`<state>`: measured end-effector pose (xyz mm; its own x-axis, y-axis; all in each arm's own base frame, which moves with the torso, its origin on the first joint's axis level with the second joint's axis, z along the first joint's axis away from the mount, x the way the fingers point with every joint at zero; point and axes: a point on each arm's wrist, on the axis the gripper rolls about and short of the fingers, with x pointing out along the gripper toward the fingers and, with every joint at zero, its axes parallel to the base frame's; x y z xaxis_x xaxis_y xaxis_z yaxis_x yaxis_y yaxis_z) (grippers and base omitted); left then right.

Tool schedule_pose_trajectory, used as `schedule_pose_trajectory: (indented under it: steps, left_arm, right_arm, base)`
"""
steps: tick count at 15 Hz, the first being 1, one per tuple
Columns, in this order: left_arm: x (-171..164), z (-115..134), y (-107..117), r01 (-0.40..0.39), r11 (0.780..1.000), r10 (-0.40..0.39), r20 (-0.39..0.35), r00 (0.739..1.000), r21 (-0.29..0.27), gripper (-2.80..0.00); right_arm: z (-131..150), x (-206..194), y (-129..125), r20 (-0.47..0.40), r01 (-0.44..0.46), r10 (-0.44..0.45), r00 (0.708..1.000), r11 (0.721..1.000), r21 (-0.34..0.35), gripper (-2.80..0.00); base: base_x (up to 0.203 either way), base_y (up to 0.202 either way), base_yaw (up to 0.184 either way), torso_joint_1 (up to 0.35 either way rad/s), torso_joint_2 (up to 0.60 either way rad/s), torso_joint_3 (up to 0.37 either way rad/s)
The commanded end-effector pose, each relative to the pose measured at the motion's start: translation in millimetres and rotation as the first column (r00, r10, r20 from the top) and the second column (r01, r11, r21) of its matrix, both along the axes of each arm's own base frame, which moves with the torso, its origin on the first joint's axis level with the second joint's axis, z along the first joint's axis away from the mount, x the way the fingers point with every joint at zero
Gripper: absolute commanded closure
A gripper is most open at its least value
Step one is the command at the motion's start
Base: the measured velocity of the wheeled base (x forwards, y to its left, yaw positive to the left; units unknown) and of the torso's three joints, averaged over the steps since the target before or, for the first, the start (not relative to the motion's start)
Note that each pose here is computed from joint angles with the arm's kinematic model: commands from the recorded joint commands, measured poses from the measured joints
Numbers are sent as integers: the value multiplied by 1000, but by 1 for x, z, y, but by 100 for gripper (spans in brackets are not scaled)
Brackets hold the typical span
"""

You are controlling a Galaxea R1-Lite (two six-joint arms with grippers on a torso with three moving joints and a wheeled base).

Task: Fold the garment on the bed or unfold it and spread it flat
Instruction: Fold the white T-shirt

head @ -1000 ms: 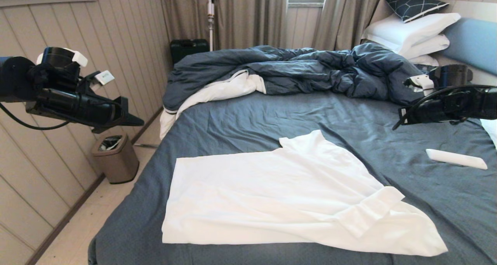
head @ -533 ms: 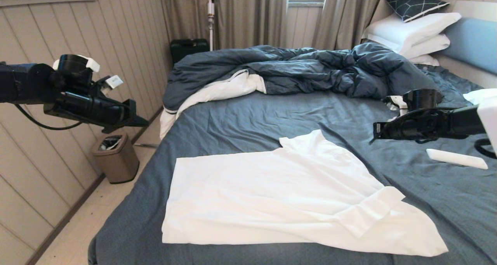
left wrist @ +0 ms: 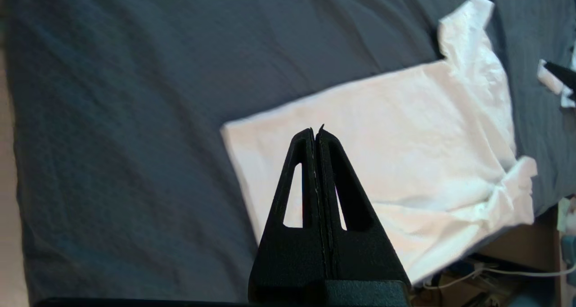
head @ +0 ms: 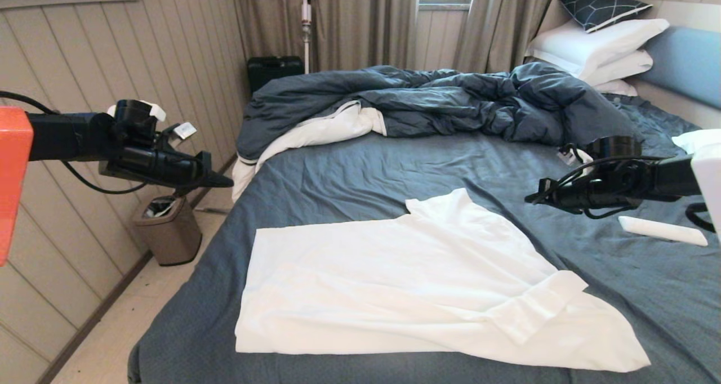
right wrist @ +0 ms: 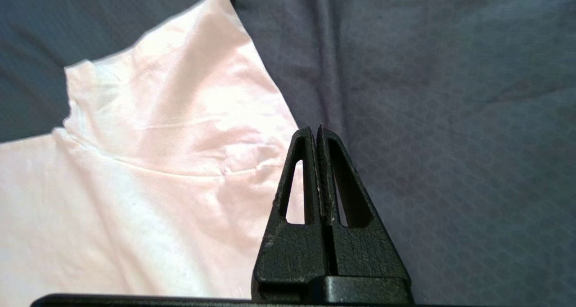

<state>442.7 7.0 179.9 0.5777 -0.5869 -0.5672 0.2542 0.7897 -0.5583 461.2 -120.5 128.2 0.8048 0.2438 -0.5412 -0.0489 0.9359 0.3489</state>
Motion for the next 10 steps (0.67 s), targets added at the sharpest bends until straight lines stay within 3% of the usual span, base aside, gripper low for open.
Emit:
schedule_pose_trajectory:
  steps: [1,4,6,10]
  left_arm:
    - [12,-23,8,-13,1000,12,-40,999,-7,0]
    - [21,-36,19,-27,1000,27,-22,999,-10,0]
    - [26,-43,22,-3,999,3,-6,1000,-42,0]
    - [37,-58,19,8,999,-7,22,1000,-40,0]
  right_arm:
    - [-13,4,1,-21,-6,7,1000,1000,9,0]
    - [-21,13,1,-23,-8,8,1000,1000,19,0]
    - [-20,15,7,-17,-31,32,999,998,45,0]
    - [-17,14,13,-18,-44,45,999,998,54,0]
  base:
    - [0,0,0,0,0,0]
    - [0,0,0,0,0,0]
    - [0,0,0,0,0,0]
    - [0,0,0,0,0,0]
